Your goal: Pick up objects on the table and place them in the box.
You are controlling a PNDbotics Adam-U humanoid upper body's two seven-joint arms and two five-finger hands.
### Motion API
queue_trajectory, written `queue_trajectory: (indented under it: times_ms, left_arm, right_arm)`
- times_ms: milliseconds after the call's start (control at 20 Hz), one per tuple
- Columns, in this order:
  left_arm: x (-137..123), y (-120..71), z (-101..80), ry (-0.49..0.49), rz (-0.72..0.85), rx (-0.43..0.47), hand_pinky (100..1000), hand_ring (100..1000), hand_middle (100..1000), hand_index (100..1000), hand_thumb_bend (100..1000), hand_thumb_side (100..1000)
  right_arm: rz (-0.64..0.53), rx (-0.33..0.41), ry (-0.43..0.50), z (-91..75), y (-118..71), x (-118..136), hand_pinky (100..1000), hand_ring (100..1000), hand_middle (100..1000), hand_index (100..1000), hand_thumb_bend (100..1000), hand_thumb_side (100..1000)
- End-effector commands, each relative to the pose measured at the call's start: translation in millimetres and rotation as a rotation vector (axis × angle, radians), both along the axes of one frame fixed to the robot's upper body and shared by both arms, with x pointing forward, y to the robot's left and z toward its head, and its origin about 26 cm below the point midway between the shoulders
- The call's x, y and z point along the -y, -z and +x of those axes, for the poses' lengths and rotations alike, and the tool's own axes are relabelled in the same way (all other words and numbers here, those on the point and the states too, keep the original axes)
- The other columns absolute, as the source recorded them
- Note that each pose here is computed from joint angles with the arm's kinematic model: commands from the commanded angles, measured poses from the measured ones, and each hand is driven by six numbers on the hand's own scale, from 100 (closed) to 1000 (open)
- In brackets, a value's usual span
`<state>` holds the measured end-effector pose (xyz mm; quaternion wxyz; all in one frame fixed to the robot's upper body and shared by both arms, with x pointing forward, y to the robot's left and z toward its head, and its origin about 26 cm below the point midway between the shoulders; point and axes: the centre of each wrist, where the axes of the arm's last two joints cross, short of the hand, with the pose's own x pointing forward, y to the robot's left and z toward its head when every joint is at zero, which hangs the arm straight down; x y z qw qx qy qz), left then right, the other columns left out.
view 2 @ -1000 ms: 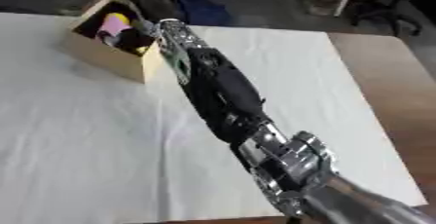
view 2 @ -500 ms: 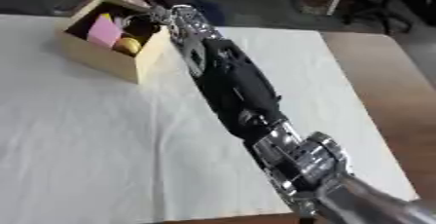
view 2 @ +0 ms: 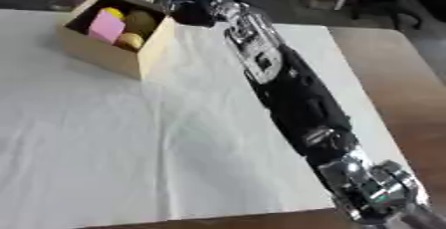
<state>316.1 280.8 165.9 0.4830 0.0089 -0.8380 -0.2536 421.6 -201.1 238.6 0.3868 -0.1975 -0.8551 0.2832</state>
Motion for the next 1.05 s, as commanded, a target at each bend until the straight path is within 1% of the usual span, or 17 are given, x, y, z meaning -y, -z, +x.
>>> queue_trajectory:
  times_ms: [50, 150, 200, 250, 400, 550, 750, 900, 1050]
  left_arm:
    - [-4, -4.8, -0.8, -0.026, 0.001, 0.02, 757, 569, 610, 772, 100, 728]
    - [-5, -3.1, -0.7, -0.032, -0.003, 0.017, 756, 569, 610, 770, 100, 731]
    - [-5, -2.0, -0.8, -0.036, -0.005, 0.014, 756, 569, 609, 768, 100, 719]
    - [-6, -1.0, -0.9, -0.04, -0.005, 0.011, 756, 568, 608, 767, 100, 732]
    - [-7, 2.1, -1.2, -0.053, -0.01, 0.006, 755, 569, 608, 764, 100, 732]
    - [-6, 4.8, -1.8, -0.055, -0.018, 0.004, 755, 571, 610, 763, 100, 730]
    - [-4, 5.0, -3.5, -0.042, -0.024, 0.031, 757, 575, 614, 758, 100, 715]
    - [-4, 7.0, -4.5, -0.03, -0.034, 0.041, 757, 575, 614, 756, 100, 711]
    - [-3, 9.0, -5.0, -0.017, -0.042, 0.046, 757, 576, 615, 756, 100, 711]
  right_arm:
    - [0.169, 0.023, -0.017, -22.6, -3.4, 6, 679, 625, 696, 816, 100, 349]
    - [0.261, -0.003, -0.012, -34.9, 14.8, 8, 675, 613, 674, 796, 100, 367]
    - [0.293, -0.015, -0.012, -41.1, 22.9, 8, 673, 609, 670, 794, 100, 312]
    - [0.316, -0.026, -0.016, -47.0, 29.7, 7, 672, 607, 666, 790, 100, 375]
    - [0.365, -0.048, -0.049, -64.8, 48.4, 7, 667, 598, 653, 774, 100, 374]
    - [0.407, -0.058, -0.116, -78.8, 62.9, 5, 665, 595, 648, 770, 100, 373]
    - [0.463, -0.102, -0.174, -87.4, 82.9, 3, 661, 588, 639, 763, 100, 378]
    - [0.496, -0.148, -0.189, -89.9, 97.5, 0, 658, 582, 629, 758, 100, 387]
    - [0.502, -0.179, -0.198, -91.1, 107.1, -3, 657, 581, 626, 757, 100, 385]
